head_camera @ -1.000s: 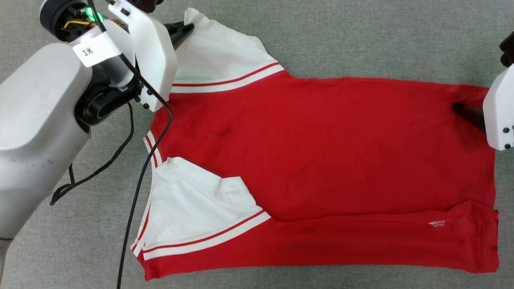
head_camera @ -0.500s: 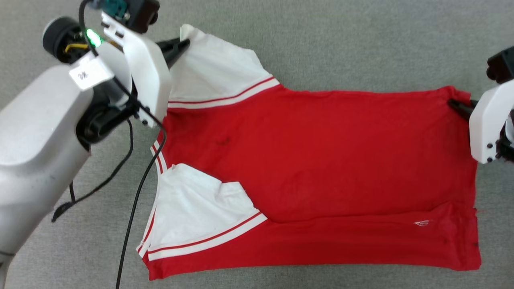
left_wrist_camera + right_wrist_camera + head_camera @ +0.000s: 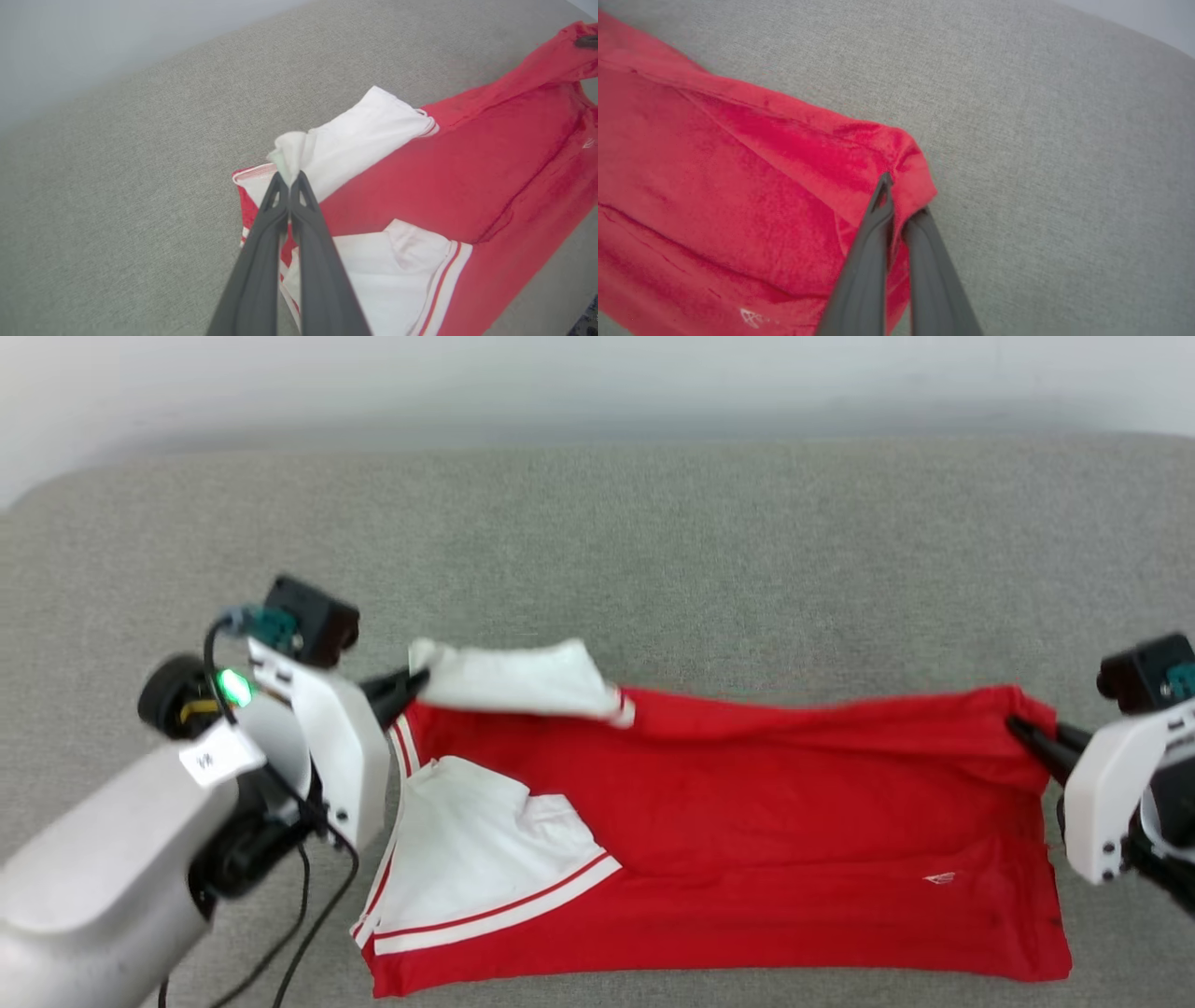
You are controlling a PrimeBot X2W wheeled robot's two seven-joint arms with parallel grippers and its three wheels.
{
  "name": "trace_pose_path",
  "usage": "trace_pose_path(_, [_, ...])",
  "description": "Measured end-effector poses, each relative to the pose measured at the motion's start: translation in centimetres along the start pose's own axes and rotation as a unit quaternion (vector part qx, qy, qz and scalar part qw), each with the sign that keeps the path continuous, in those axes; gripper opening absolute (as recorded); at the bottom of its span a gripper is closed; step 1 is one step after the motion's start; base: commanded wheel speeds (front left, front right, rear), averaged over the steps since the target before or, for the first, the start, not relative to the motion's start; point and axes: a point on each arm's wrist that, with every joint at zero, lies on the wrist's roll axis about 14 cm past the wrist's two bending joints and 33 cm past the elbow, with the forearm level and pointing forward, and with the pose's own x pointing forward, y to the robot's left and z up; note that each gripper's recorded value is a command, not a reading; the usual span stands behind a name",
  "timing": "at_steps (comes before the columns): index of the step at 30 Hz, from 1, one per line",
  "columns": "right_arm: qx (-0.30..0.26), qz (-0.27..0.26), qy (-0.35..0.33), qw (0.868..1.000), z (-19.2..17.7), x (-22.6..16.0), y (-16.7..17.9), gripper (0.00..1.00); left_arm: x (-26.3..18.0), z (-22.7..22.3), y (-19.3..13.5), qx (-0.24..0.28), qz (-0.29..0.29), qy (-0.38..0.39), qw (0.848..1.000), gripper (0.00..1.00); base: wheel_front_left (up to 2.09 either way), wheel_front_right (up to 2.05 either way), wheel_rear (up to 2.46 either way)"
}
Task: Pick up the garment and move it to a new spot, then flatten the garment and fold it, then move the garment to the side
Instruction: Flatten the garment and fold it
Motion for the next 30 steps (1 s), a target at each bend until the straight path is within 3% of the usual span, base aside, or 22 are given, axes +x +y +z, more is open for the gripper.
trace_pose_path(11, [0.032, 0.011, -0.004, 0.999, -4.4, -3.4, 2.2, 0.0, -4.5, -8.0, -2.7, -0.073, 0.013, 0.06, 0.995, 0.0, 0.0, 0.0, 0.0])
trace_pose_path(22, [0.092, 0.007, 0.038, 0.995, -9.8, -4.5, 3.9, 0.01, -4.4, -13.4, -3.9, -0.108, 0.02, 0.117, 0.987, 0.0, 0.0, 0.0, 0.0])
trace_pose_path(23, [0.093, 0.004, 0.035, 0.995, -9.8, -4.5, 3.8, 0.47, -4.4, -13.5, -4.0, -0.109, 0.02, 0.115, 0.987, 0.0, 0.0, 0.0, 0.0])
trace_pose_path(24, [0.095, 0.002, 0.031, 0.995, -9.7, -4.6, 3.7, 1.0, -4.4, -13.4, -3.9, -0.11, 0.025, 0.111, 0.987, 0.05, 0.0, 0.0, 0.0])
trace_pose_path(25, [0.1, -0.001, 0.024, 0.995, -9.5, -4.6, 3.6, 1.0, -4.4, -13.3, -3.7, -0.112, 0.029, 0.103, 0.988, 1.0, 0.0, 0.0, 0.0])
trace_pose_path(30, [0.126, -0.008, -0.014, 0.992, -7.8, -5.5, 3.1, 1.0, -4.7, -11.2, -2.7, -0.112, 0.072, 0.037, 0.99, 1.0, 0.0, 0.0, 0.0])
